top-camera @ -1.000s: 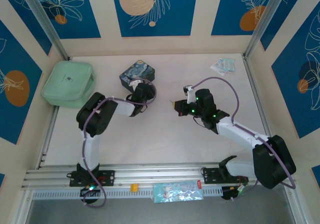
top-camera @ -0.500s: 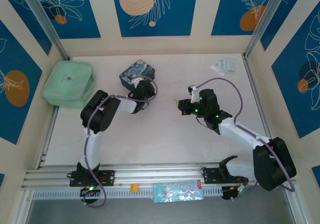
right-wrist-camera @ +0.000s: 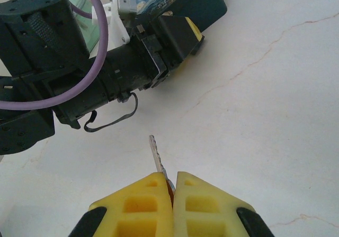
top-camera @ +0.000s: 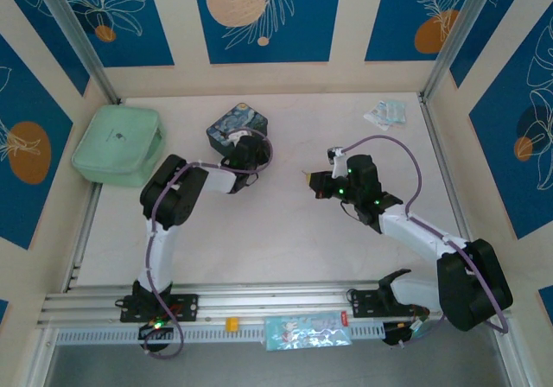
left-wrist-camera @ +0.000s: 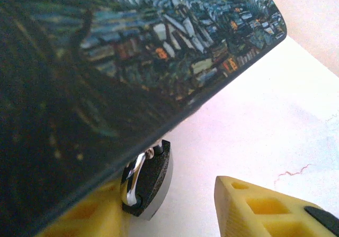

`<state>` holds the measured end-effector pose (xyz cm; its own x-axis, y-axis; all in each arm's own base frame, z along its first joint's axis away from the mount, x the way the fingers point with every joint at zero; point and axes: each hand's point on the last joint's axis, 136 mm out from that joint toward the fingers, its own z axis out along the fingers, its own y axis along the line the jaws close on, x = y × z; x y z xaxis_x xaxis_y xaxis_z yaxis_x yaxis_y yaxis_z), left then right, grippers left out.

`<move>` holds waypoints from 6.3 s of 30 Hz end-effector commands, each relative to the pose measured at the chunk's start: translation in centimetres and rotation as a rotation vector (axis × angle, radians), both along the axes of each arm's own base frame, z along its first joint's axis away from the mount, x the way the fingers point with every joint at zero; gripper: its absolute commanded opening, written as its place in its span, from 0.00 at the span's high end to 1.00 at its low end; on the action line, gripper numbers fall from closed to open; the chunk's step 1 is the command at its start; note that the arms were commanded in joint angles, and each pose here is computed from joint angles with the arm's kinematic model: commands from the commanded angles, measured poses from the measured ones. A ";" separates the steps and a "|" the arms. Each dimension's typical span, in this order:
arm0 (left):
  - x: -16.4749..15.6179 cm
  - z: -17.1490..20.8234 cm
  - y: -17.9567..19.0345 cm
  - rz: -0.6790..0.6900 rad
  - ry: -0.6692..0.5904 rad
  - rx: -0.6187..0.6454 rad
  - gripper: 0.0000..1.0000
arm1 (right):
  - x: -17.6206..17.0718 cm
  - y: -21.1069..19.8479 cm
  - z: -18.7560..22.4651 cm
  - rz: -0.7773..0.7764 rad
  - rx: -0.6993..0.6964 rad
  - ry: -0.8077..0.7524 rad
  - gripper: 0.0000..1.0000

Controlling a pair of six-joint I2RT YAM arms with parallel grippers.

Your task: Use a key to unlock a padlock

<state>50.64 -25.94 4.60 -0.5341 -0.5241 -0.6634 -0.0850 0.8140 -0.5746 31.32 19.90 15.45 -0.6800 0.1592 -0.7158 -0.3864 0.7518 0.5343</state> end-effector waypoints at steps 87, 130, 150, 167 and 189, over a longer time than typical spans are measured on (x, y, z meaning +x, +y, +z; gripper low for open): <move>-12.9 9.9 -4.9 -0.487 0.035 -0.809 1.00 | 4.6 6.6 -5.4 0.233 0.489 0.296 1.00; -16.7 9.1 -8.0 -0.666 0.144 -0.833 1.00 | 5.9 6.5 -3.3 0.249 0.320 0.203 1.00; -18.5 11.4 -9.3 -0.814 0.097 -0.817 1.00 | 7.6 6.2 -2.4 0.244 0.502 0.356 1.00; -19.2 11.7 -9.7 -0.840 0.097 -0.770 1.00 | 8.9 8.1 -3.3 0.174 0.436 0.371 1.00; -20.0 12.1 -9.7 -0.888 0.072 -0.840 1.00 | 8.2 9.3 -2.6 0.130 0.603 0.539 1.00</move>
